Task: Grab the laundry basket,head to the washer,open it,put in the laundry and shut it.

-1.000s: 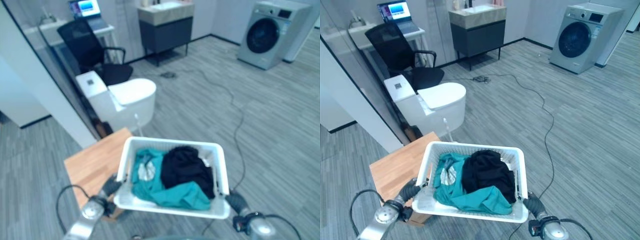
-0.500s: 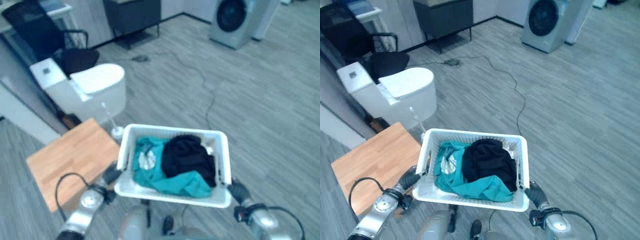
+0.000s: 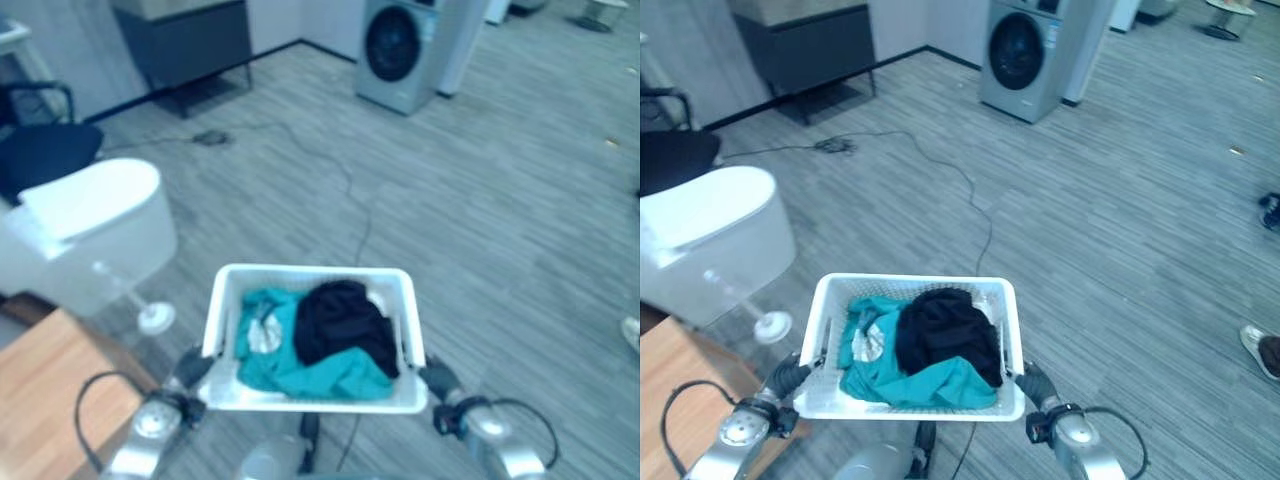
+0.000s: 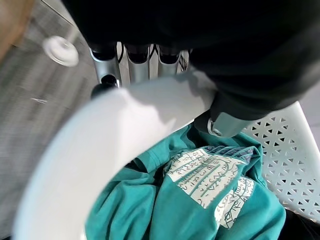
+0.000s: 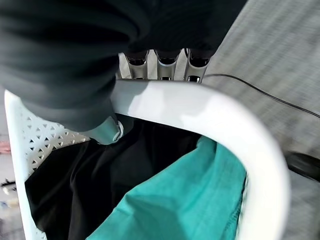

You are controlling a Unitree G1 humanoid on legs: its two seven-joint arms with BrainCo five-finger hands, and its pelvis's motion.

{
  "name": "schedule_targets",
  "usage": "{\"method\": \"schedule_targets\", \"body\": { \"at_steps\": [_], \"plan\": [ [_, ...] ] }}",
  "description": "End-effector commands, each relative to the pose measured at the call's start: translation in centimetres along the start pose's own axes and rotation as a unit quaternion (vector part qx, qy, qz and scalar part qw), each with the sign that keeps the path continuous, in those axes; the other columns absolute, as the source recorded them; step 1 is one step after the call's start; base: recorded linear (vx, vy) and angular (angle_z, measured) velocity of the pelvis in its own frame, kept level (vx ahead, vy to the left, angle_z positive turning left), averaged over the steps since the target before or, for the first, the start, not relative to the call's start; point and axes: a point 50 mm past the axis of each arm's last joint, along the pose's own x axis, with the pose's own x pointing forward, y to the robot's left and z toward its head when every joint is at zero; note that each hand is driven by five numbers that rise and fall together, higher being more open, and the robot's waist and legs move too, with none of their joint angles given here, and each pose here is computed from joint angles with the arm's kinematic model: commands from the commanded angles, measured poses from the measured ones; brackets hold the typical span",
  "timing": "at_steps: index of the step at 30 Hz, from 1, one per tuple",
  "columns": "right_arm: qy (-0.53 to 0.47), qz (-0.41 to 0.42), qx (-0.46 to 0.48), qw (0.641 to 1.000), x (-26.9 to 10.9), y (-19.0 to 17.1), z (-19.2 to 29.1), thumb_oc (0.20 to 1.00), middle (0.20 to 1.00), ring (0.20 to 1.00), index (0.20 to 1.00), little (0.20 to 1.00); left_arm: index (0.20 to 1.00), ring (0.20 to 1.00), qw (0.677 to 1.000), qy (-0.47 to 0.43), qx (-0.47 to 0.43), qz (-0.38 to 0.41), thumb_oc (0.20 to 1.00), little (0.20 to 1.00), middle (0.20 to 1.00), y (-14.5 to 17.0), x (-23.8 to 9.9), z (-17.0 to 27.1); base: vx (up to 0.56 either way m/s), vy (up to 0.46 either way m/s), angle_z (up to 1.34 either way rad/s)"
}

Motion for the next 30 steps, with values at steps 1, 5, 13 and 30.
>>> {"method": "schedule_targets", "body": {
  "at_steps": [1, 5, 13, 30],
  "plan": [
    [-0.177, 0.076, 0.050, 0.980, 0.4, 1.2, 6.8, 0.200, 0.200, 0.200, 0.200, 0.200, 0.200, 0.200, 0.989, -0.127, -0.047, 0.051, 0.200, 0.200, 0.200, 3.8, 1.1, 5.7, 0.67, 0.145, 0.37],
    [-0.170, 0.063, 0.062, 0.981, -0.4, 0.2, 6.3, 0.200, 0.200, 0.200, 0.200, 0.200, 0.200, 0.200, 0.988, -0.148, -0.035, 0.033, 0.200, 0.200, 0.200, 3.3, 1.6, 6.9, 0.53, -0.117, 0.76],
    [-0.150, 0.052, 0.075, 0.985, -1.5, -0.5, 4.9, 0.200, 0.200, 0.200, 0.200, 0.200, 0.200, 0.200, 0.989, -0.145, -0.025, 0.013, 0.200, 0.200, 0.200, 1.9, 2.0, 6.6, 0.42, -0.192, 0.69],
    [-0.161, 0.011, 0.062, 0.985, -2.2, -2.2, 5.4, 0.200, 0.200, 0.200, 0.200, 0.200, 0.200, 0.200, 0.988, -0.151, -0.045, 0.002, 0.200, 0.200, 0.200, 0.8, 2.9, 7.5, 0.32, -0.187, -0.03]
  ]
}}
